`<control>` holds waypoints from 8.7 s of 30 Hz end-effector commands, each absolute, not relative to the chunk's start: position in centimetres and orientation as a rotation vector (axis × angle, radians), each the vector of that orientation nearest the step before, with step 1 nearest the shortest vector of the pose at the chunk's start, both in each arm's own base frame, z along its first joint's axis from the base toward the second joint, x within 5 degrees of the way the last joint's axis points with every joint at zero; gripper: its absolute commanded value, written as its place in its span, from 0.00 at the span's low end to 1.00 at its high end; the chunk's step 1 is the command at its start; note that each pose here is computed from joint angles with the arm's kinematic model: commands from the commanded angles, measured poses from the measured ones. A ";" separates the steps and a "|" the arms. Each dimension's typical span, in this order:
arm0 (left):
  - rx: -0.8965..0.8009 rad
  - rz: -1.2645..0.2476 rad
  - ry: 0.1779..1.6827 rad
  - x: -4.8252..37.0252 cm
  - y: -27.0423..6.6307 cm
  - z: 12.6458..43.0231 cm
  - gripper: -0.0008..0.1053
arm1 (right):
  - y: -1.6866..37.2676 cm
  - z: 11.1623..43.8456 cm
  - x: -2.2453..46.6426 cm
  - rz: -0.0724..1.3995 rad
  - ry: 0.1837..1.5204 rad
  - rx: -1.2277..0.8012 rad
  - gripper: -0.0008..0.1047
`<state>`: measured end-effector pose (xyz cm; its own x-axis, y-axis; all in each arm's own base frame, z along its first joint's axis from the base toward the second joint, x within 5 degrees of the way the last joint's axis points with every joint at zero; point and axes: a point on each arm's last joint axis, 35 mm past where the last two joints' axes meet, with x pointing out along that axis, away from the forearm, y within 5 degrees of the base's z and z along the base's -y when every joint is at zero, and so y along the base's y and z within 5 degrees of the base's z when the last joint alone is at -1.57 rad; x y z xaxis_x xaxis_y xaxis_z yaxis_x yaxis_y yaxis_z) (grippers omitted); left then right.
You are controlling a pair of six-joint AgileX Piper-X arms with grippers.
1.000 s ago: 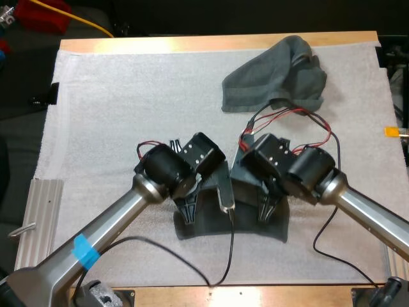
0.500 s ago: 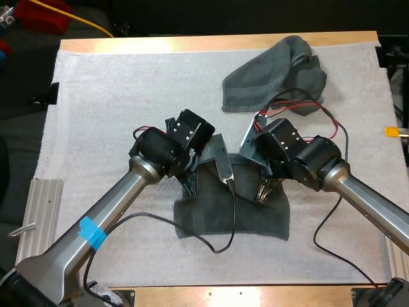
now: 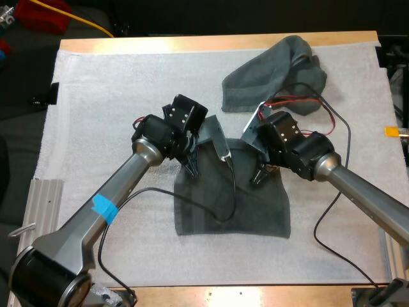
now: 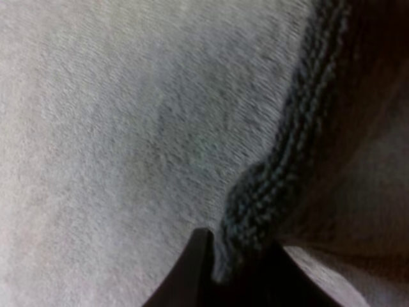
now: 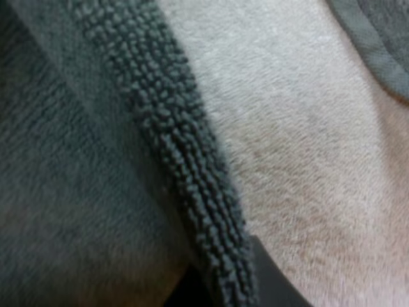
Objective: Pick towel from pile, fold and stack
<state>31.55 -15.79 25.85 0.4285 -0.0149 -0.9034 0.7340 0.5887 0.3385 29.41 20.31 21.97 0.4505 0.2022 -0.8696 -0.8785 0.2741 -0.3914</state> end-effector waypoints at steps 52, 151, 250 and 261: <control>0.109 -0.222 0.892 20.0 -8.9 39.6 0.66 | 14.4 33.1 22.5 0.445 0.836 -0.580 0.72; -0.366 -0.397 1.215 6.0 -6.9 32.7 0.66 | 8.6 13.0 11.0 0.443 1.079 0.581 0.69; -0.786 -0.277 1.608 18.7 -9.3 12.7 0.44 | 9.9 10.5 12.4 0.446 1.180 0.662 0.02; -0.652 -0.161 1.636 17.9 -8.6 12.2 0.01 | 9.9 10.5 12.4 0.447 1.180 0.661 0.02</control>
<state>18.23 -8.81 12.51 -0.0182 -0.5435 -0.8392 -0.3121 0.8005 -0.5116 12.65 10.06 10.88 0.3596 0.6381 -0.6809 0.0129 0.7262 0.6874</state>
